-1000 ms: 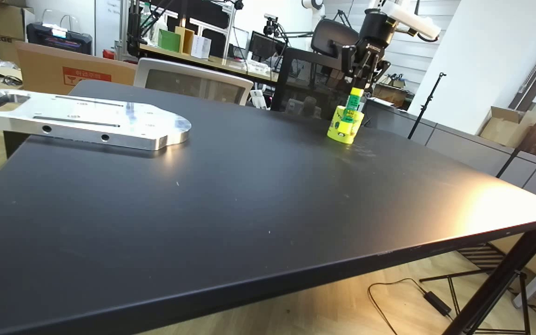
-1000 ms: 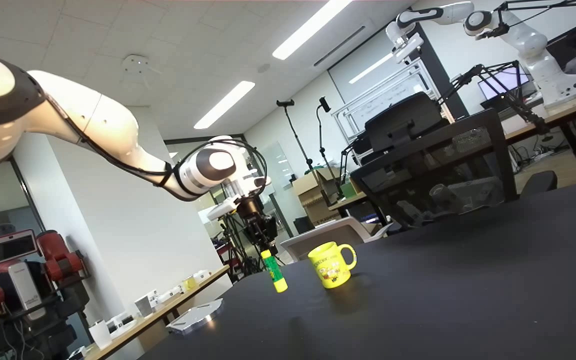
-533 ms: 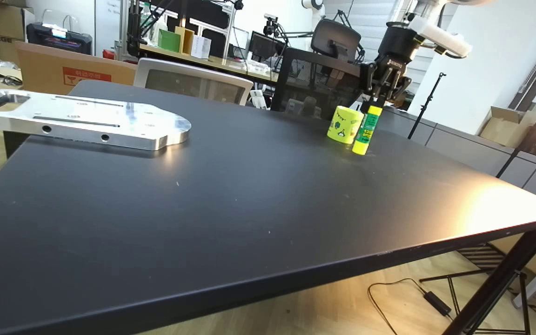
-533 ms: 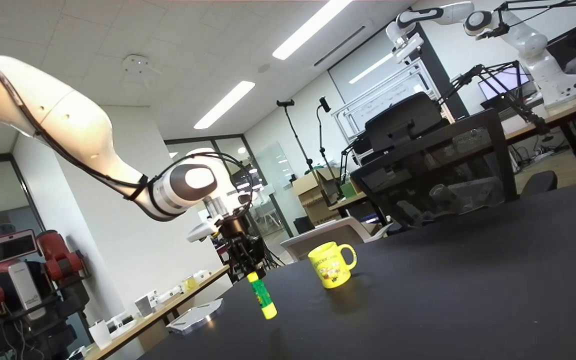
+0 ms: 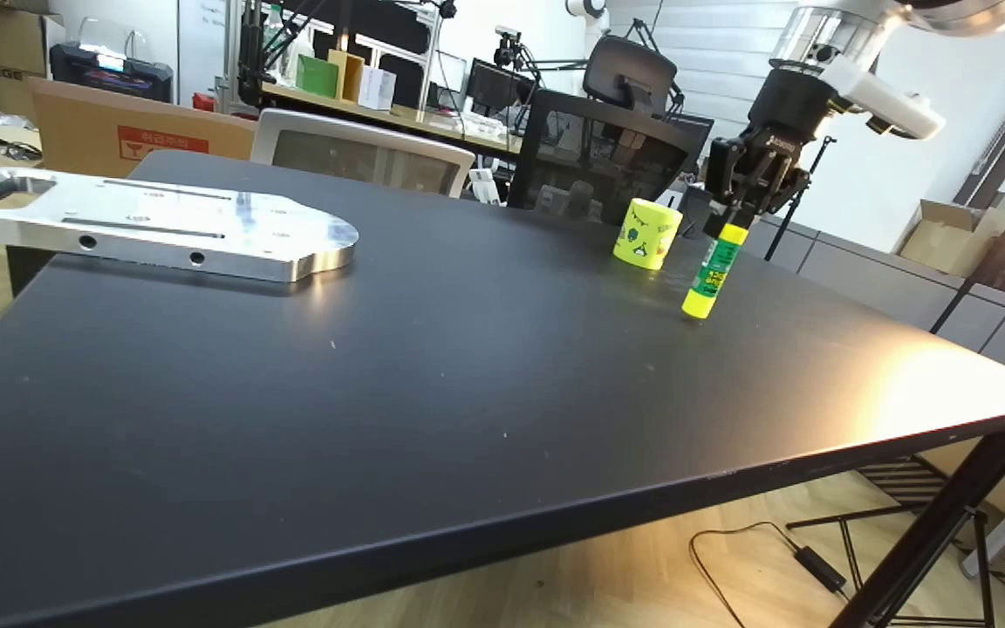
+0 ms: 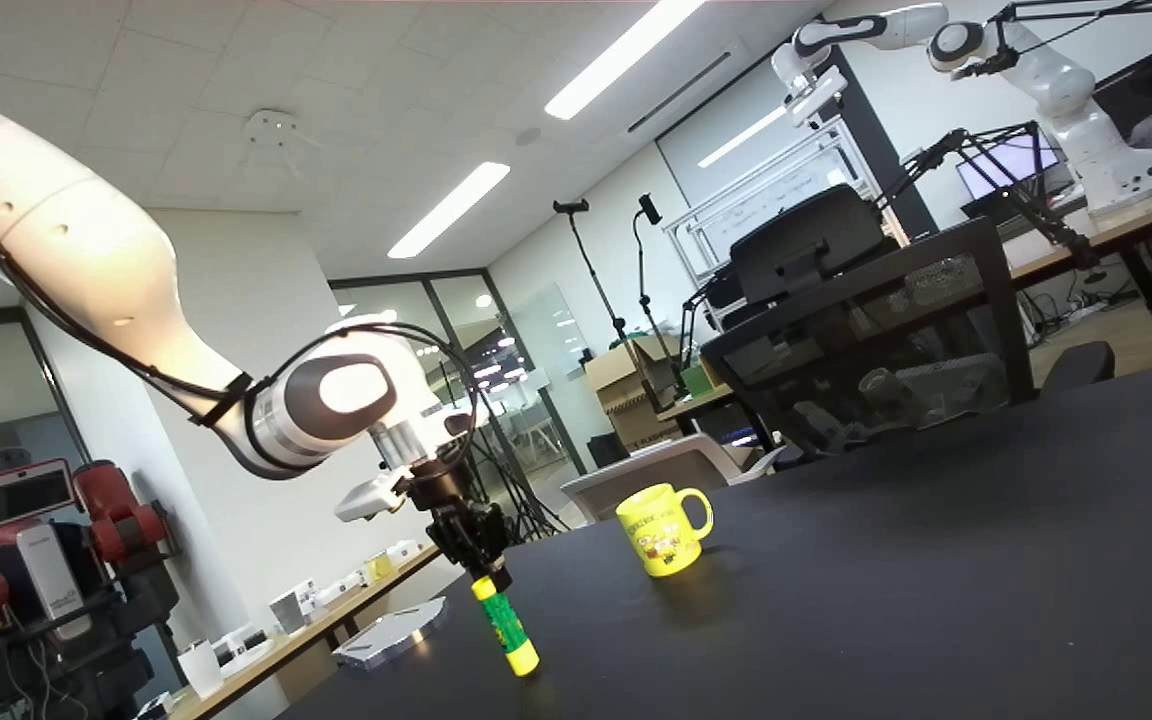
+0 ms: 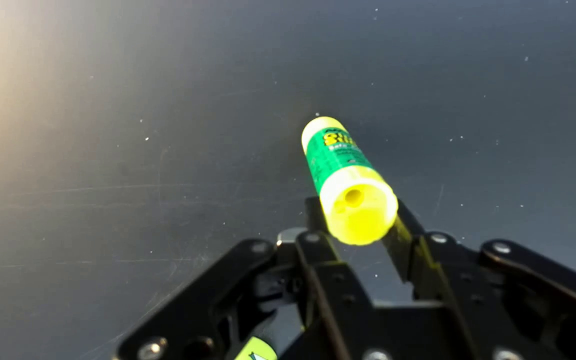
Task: Put the glue stick on the table then put it back in the mug
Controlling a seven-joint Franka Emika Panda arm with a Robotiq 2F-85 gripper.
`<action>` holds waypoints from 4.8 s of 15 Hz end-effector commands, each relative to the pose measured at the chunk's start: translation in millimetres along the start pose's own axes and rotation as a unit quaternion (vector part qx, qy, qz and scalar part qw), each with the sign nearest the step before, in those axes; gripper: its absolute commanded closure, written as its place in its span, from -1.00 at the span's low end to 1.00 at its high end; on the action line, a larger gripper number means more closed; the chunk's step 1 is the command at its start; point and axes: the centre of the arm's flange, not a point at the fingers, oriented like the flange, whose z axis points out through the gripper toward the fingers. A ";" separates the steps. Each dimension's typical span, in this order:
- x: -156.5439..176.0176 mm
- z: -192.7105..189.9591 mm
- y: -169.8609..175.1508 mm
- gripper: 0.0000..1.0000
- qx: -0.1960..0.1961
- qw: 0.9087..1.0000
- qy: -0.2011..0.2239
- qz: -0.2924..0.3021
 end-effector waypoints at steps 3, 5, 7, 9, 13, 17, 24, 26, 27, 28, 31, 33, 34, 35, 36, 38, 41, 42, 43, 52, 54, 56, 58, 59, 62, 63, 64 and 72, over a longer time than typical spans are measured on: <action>-23.3 -11.8 6.5 0.83 0.012 1.000 0.009 0.004; -23.3 -9.9 6.9 0.83 0.013 1.000 0.004 0.004; -23.1 -7.4 7.3 0.83 0.011 1.000 0.000 0.005; -23.1 -6.7 7.7 0.83 0.011 1.000 -0.001 0.006; -23.7 -6.5 8.7 0.13 0.012 1.000 -0.004 0.009; -22.7 -9.2 10.2 -0.59 0.014 1.000 -0.006 0.012; -21.0 -11.0 14.1 -1.00 0.012 1.000 -0.015 0.018; -19.8 -9.2 14.2 -1.00 0.011 1.000 -0.018 0.019; -18.6 -7.9 13.9 -1.00 0.010 1.000 -0.018 0.019; -17.3 -7.0 13.7 -1.00 0.007 1.000 -0.016 0.021; -13.9 -4.9 12.3 -1.00 0.005 1.000 -0.021 0.020; -13.6 -3.4 11.2 -1.00 0.002 1.000 -0.024 0.020; -13.3 -2.5 11.0 -1.00 0.001 0.999 -0.027 0.019; -12.9 -0.9 10.7 -1.00 -0.002 0.999 -0.029 0.019; -12.2 0.6 10.6 -1.00 -0.004 0.999 -0.030 0.019; -10.0 1.8 11.0 -1.00 -0.005 0.999 -0.039 0.023; -19.9 4.3 12.6 -1.00 0.002 0.999 -0.032 0.011; -20.1 4.5 12.5 -1.00 0.002 0.999 -0.033 0.011; -20.1 4.6 12.4 -1.00 0.002 0.999 -0.033 0.011; -18.8 16.3 11.1 -1.00 -0.005 0.999 -0.032 0.006; -18.9 21.3 11.4 -1.00 -0.005 0.999 -0.032 0.006; -19.0 25.8 11.6 -0.50 -0.003 1.000 -0.028 0.007; -18.3 29.1 11.2 -0.34 0.000 1.000 -0.021 0.006; -17.9 31.1 11.0 -0.20 0.001 1.000 -0.020 0.007; -17.6 36.4 10.8 0.22 0.003 1.000 -0.018 0.008; -17.2 38.6 11.2 0.38 0.005 1.000 -0.023 0.008; -16.8 40.3 11.6 0.50 0.009 0.999 -0.029 0.008; -2.2 40.5 23.6 0.82 0.024 0.998 -0.045 0.033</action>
